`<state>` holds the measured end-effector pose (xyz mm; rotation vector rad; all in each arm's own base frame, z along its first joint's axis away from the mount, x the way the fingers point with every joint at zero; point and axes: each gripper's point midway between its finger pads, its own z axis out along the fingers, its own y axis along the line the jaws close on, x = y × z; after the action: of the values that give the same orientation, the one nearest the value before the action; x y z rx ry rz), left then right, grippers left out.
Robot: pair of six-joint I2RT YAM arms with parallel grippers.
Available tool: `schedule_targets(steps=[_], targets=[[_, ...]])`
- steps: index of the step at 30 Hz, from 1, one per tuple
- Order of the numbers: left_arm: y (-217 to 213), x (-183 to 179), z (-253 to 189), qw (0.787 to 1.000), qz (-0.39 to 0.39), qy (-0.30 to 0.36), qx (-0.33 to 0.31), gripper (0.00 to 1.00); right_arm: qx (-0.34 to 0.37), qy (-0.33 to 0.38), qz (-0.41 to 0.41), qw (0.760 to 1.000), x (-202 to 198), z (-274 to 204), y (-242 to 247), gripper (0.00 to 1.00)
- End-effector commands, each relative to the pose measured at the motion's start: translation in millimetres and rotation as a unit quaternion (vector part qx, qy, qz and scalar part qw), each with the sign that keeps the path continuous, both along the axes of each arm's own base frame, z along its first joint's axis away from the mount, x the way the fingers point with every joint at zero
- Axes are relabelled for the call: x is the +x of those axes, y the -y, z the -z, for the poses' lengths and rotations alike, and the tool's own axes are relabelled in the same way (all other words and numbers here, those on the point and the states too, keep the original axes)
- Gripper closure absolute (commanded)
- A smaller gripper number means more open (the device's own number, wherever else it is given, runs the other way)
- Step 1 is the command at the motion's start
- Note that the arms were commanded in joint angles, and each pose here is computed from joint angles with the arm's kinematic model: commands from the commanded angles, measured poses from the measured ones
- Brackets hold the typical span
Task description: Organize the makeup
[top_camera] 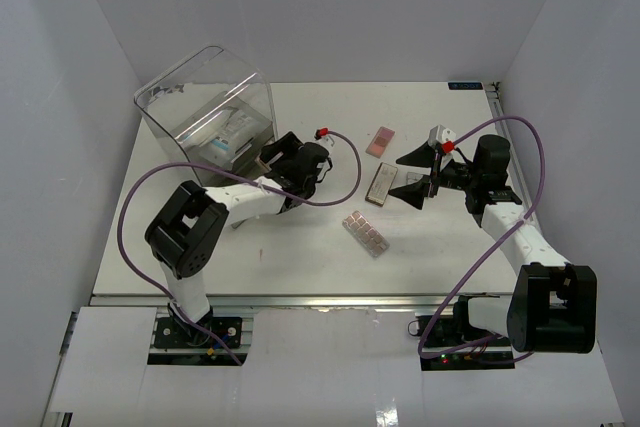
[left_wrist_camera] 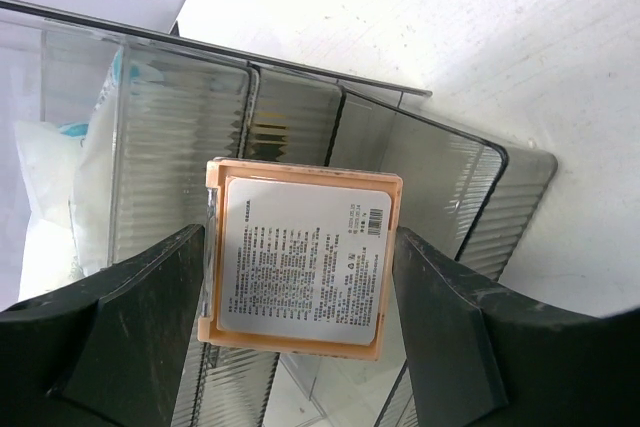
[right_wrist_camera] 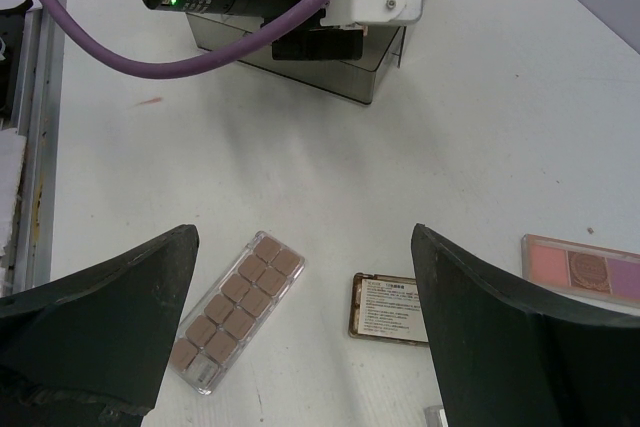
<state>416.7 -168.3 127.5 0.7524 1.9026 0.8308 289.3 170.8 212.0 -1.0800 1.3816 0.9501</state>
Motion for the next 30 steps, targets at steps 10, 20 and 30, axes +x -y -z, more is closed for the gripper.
schedule_targets(steps=[10,20,30], targets=[[-6.1,0.8,-13.5,0.999,-0.006,0.018,-0.026,0.25,0.003,0.018,-0.012,1.000,2.2,-14.8,-1.0,0.06],[-4.3,-9.1,-16.8,0.998,-0.011,-0.005,-0.066,0.02,0.003,0.017,-0.011,1.000,2.6,-14.3,-0.5,0.06],[18.4,-29.8,-39.6,0.985,0.011,-0.034,-0.170,0.02,0.000,0.012,-0.004,1.000,5.5,-11.7,0.3,0.06]])
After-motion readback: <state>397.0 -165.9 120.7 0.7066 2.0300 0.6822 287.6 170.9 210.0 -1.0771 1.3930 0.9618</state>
